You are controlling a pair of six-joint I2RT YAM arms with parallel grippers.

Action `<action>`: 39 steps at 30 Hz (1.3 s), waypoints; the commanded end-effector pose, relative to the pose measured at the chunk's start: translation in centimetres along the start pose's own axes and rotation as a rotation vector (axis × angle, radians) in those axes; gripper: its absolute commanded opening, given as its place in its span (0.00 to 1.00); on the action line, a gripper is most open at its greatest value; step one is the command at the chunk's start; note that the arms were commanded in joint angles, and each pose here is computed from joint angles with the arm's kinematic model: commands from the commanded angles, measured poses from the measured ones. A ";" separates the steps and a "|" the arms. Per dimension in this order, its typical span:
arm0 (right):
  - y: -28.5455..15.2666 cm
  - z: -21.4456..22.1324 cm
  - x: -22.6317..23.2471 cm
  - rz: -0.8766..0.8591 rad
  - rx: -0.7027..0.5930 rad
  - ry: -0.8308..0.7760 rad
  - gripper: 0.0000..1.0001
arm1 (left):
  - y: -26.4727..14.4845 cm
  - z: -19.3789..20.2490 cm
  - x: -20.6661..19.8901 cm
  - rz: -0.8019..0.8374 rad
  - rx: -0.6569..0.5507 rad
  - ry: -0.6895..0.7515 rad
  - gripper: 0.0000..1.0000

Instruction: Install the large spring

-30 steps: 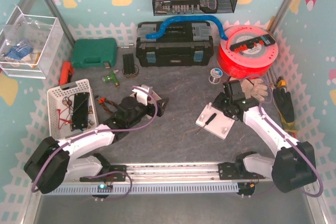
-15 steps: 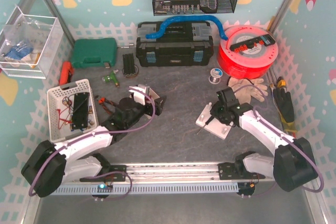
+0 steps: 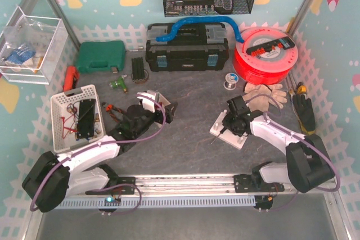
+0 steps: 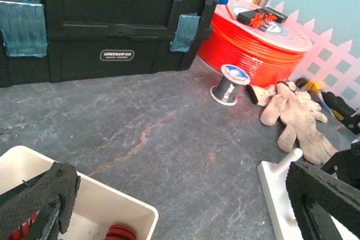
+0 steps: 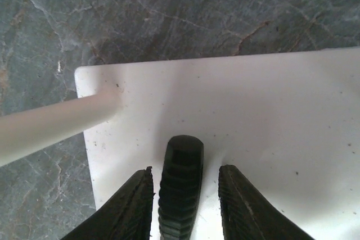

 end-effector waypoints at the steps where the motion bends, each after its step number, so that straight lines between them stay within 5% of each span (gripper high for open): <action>1: 0.9 0.5 -0.6 0.040 -0.001 0.021 0.36 | -0.4 0.3 0.1 -0.008 -0.004 0.013 0.99; 20: -2.1 -0.8 0.1 -0.003 -0.099 0.040 0.17 | -0.4 0.3 0.3 -0.032 -0.011 0.011 0.99; 31: -11.7 -6.2 0.7 0.014 -0.565 0.159 0.15 | -0.3 0.3 0.3 -0.033 -0.011 0.009 0.99; 39: -11.0 -10.6 0.1 -0.064 -0.670 0.408 0.12 | -0.2 0.4 0.3 -0.033 -0.004 0.009 0.99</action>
Point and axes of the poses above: each gripper's point midway between its finger pads, its own y axis out along the fingers, its own x axis along the line the jaws close on, z = x × y, the point moved 9 cm from there along -y, back along the fingers, and after that the axes turned 12 degrees about -y, right-handed, at the moved point
